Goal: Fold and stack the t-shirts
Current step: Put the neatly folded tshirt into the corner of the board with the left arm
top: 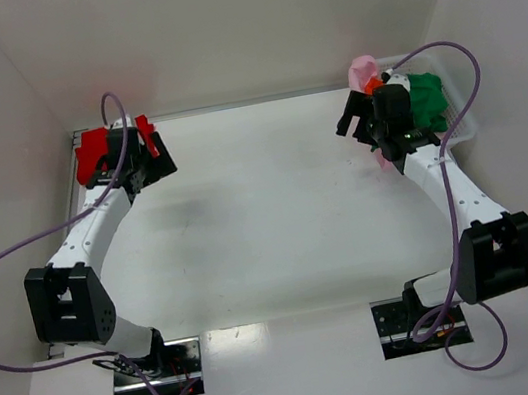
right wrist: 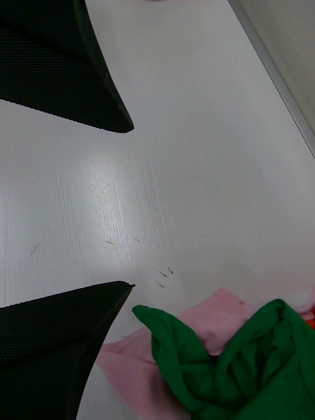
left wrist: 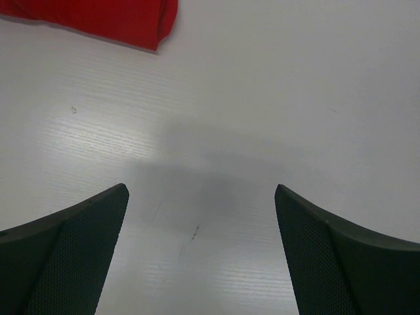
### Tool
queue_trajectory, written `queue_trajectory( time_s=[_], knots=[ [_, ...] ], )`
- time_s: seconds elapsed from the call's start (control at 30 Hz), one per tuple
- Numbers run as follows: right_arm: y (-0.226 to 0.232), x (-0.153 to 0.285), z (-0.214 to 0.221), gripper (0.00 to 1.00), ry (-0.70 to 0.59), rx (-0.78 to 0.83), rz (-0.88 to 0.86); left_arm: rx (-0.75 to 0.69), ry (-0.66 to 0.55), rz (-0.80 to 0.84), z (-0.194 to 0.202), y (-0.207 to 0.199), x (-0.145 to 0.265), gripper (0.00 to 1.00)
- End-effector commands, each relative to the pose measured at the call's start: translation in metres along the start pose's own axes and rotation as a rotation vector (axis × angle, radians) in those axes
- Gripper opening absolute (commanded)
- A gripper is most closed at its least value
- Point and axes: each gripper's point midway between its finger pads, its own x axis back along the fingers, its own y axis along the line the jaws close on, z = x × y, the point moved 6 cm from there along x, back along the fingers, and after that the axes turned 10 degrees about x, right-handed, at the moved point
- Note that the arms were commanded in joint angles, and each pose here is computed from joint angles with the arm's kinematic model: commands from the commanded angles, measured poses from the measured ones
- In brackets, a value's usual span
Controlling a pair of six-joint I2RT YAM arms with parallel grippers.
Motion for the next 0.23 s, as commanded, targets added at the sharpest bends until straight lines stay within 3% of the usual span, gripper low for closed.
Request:
queue_trajectory(
  time_s=[0.0,0.2],
  knots=[
    [0.0002,0.0115,-0.0187,0.99,-0.083,-0.019,-0.003,-0.027,-0.040,0.066,-0.0112,-0.0089,0.0066,1.00],
    [-0.0015,0.0144,-0.0186,0.99,-0.082,-0.019,0.008,-0.027,-0.039,0.065,-0.0093,-0.0075,0.0081,1.00]
  ],
)
